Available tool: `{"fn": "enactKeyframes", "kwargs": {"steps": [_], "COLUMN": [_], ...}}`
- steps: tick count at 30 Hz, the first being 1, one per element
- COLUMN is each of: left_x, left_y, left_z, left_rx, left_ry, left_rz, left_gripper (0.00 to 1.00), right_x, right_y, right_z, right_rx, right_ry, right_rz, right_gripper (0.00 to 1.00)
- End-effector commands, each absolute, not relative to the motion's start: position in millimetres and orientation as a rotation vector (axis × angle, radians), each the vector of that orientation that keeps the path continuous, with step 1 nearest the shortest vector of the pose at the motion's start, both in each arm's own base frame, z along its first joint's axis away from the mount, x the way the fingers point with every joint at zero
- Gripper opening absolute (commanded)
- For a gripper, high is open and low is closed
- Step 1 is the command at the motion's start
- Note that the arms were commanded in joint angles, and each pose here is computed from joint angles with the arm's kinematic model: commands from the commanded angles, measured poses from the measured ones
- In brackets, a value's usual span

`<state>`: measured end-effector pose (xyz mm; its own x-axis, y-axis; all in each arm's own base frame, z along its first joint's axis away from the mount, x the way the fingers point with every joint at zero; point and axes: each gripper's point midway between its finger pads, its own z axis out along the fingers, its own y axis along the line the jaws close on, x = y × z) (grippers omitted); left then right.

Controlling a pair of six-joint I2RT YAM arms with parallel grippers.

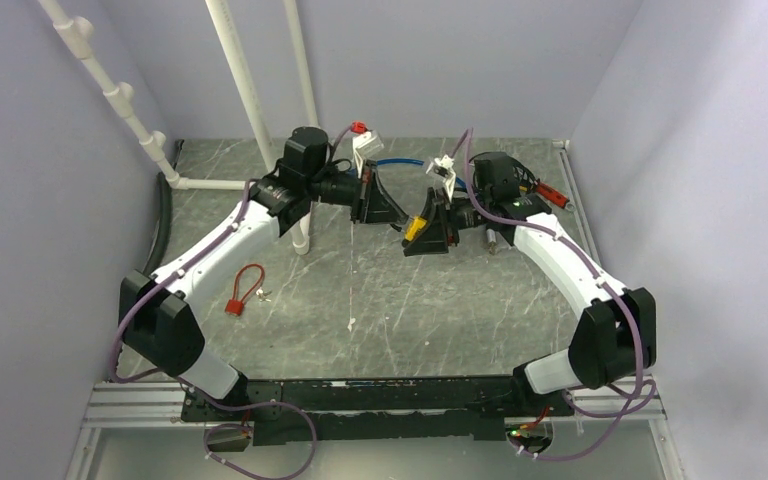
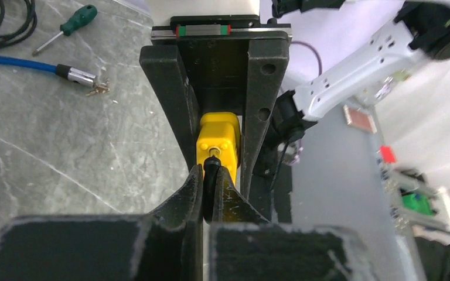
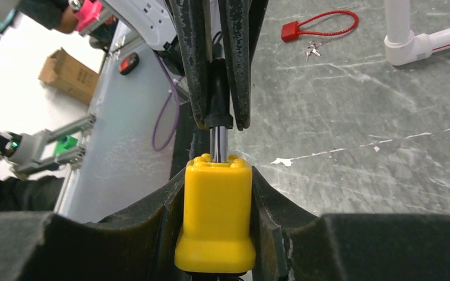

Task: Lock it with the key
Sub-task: Lock the lock.

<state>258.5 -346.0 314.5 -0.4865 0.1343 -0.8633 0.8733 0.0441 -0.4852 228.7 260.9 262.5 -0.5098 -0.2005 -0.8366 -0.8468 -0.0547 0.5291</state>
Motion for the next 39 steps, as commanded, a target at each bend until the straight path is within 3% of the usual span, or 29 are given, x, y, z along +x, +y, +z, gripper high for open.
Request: {"fn": "enactKeyframes", "kwargs": {"steps": [1,5,12,14,24,36,39], "left_x": [199,196,203,204,222,211,209], "left_y": [-351,-344,-323,-318,-318,-324,-324], "left_z": [301,307,333,334,319,293,291], "left_rx": [1.292,1.346,1.352,1.364,1.358,1.38,1.371], "left_ry": [1.704,1.659,1.582,1.578,1.589,1.653,1.661], "left_rz": [-1.521,-1.488,-1.443,-1.393,-1.263,-1.309,-1.326], "left_gripper": [0.12,0.43,0.67,0.69,0.55,0.53,0.24], "right_x": [241,234,220,216,198,198,199], "right_y": [262,260,256,255,265,270,271], "right_z": [302,292,262,256,261,266,267], "right_rx": [-1.279,-1.301,-1.342,-1.351,-1.351,-1.361,-1.361], "right_ry": [1.436,1.441,1.488,1.491,1.456,1.452,1.453], "right_rz": [1.324,1.334,1.335,1.34,1.418,1.415,1.423], "right_gripper": [0.0,0.0,0.0,0.0,0.0,0.0,0.0]}}
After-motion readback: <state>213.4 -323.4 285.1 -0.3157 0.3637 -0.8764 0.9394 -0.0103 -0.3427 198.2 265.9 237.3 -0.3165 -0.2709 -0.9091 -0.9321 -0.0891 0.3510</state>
